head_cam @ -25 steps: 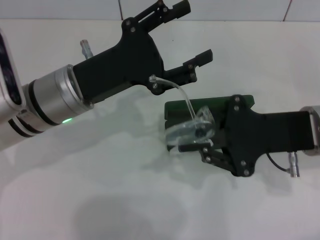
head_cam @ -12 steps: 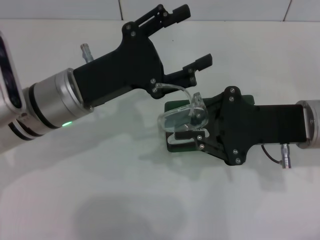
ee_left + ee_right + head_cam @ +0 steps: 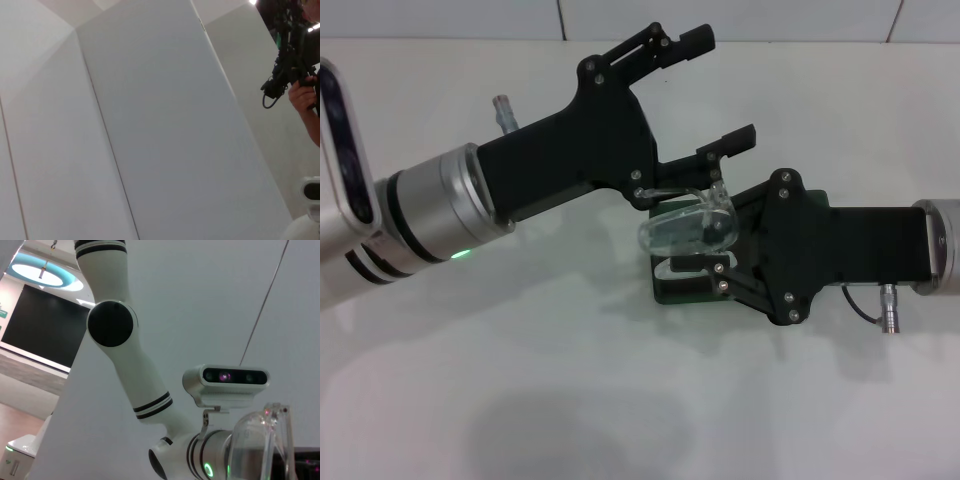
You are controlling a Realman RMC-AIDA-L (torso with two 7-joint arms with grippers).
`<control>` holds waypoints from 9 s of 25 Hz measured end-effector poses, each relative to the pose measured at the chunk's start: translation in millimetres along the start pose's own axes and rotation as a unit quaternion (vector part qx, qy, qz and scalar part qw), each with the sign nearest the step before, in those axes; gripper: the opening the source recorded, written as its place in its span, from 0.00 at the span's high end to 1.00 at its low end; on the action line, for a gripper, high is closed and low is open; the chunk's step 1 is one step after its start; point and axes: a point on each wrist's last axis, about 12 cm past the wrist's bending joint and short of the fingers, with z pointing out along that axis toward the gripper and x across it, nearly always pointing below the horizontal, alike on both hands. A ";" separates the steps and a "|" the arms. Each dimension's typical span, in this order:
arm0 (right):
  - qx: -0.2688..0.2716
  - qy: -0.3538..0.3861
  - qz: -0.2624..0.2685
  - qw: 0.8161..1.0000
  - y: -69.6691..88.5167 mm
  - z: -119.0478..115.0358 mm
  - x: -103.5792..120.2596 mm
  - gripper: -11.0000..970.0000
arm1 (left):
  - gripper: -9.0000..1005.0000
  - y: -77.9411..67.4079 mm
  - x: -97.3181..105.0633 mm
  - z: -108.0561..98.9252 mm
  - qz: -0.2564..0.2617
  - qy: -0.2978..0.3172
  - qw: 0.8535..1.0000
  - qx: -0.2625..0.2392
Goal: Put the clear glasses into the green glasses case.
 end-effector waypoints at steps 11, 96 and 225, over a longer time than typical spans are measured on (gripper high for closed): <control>-0.008 -0.003 0.004 1.000 5.0 -0.3 0.3 0.83 | 0.21 0.8 -1.1 -3.3 -0.002 -0.010 1.000 -0.025; -0.044 0.599 -0.082 0.795 -12.9 87.4 -18.8 0.80 | 0.21 -49.5 22.1 -127.8 -0.039 0.086 0.924 -0.371; -0.036 0.590 -0.001 0.807 -26.7 80.7 -17.8 0.78 | 0.21 -33.0 30.8 -116.4 -0.043 0.111 0.925 -0.362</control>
